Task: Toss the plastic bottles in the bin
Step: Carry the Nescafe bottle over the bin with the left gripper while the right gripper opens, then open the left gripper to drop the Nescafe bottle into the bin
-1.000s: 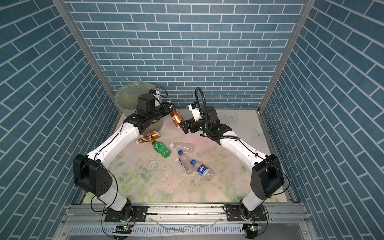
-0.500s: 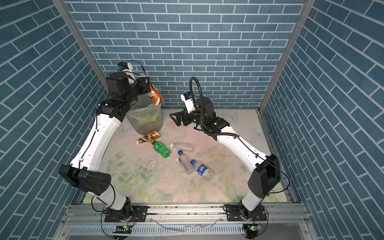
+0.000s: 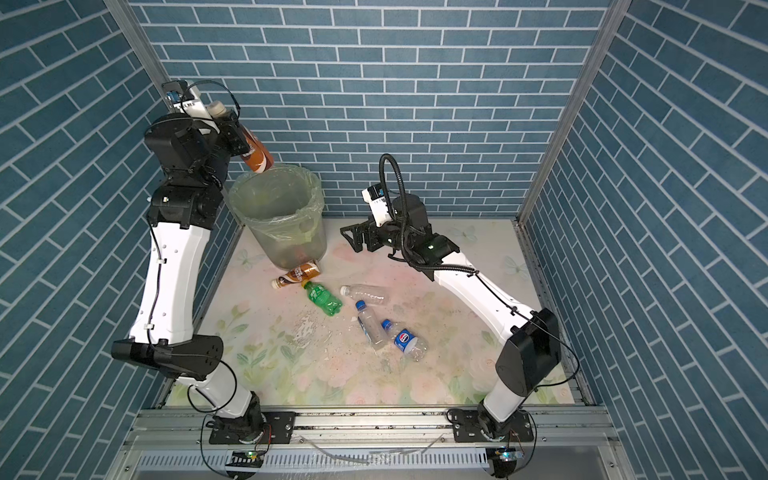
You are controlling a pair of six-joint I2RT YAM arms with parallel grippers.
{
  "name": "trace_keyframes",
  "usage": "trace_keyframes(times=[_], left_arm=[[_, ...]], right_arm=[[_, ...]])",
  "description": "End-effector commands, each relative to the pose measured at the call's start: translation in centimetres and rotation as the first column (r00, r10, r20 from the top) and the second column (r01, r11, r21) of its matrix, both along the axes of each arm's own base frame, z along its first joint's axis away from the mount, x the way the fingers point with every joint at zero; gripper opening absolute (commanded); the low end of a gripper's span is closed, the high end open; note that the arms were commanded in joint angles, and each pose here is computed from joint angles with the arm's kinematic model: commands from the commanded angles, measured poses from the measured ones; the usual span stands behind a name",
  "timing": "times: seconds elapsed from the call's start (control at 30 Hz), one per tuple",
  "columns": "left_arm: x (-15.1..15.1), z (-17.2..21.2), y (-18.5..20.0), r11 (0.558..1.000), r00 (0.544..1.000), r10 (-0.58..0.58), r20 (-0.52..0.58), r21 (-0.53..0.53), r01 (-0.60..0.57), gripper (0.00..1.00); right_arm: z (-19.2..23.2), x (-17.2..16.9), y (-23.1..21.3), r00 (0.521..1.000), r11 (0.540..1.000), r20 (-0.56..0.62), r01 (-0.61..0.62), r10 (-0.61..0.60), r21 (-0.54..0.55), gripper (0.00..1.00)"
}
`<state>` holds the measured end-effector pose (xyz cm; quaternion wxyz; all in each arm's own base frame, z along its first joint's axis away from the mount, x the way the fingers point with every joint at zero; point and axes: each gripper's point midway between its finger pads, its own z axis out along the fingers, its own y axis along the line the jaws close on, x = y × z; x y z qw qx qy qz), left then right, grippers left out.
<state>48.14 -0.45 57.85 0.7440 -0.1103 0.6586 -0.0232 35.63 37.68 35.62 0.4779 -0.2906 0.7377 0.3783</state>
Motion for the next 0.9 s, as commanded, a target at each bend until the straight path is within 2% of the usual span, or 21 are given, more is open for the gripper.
trace_keyframes(times=[0.0,0.03,0.1,0.2,0.23,0.33,0.47,0.67,0.87], left_arm=[[6.5,-10.1,1.8,0.999,0.971,0.017,-0.240,-0.036,-0.026,0.33],[7.7,-12.6,2.4,0.998,0.949,0.008,-0.315,-0.058,-0.028,0.43],[8.7,-15.1,2.4,0.995,0.915,-0.036,-0.402,-0.100,-0.005,0.72],[8.2,-14.1,1.2,0.988,0.914,-0.104,-0.393,-0.148,0.049,0.95],[7.7,-13.4,0.9,0.984,0.921,-0.121,-0.369,-0.167,0.062,0.99],[6.2,-11.6,-0.2,0.979,0.943,-0.147,-0.298,-0.182,0.095,0.99],[4.4,-10.9,-2.2,0.976,0.942,-0.181,-0.283,-0.172,0.136,0.99],[2.5,-12.6,-7.1,0.945,0.900,-0.308,-0.309,-0.211,0.251,0.99],[0.8,-15.5,-10.4,0.908,0.859,-0.395,-0.325,-0.283,0.310,0.99]], right_arm=[[-0.2,0.2,0.6,1.000,1.000,0.013,-0.015,0.015,-0.007,0.99],[-0.3,0.1,0.6,1.000,1.000,0.009,-0.018,0.018,-0.005,0.99],[-0.6,0.0,0.6,1.000,1.000,0.002,-0.017,0.017,-0.009,0.99],[-1.2,0.0,0.4,1.000,1.000,0.000,-0.011,0.011,-0.024,0.99],[-1.3,0.1,0.4,1.000,1.000,0.001,-0.011,0.011,-0.027,0.99],[-1.5,0.2,0.5,1.000,0.999,-0.002,-0.013,0.013,-0.030,0.99],[-2.0,0.3,0.7,1.000,0.999,-0.010,-0.018,0.017,-0.034,0.99],[-2.6,0.4,0.0,1.000,0.999,-0.012,0.007,-0.008,-0.045,0.99],[-3.4,0.4,-2.0,0.998,0.997,-0.025,0.050,-0.052,-0.059,0.99]])
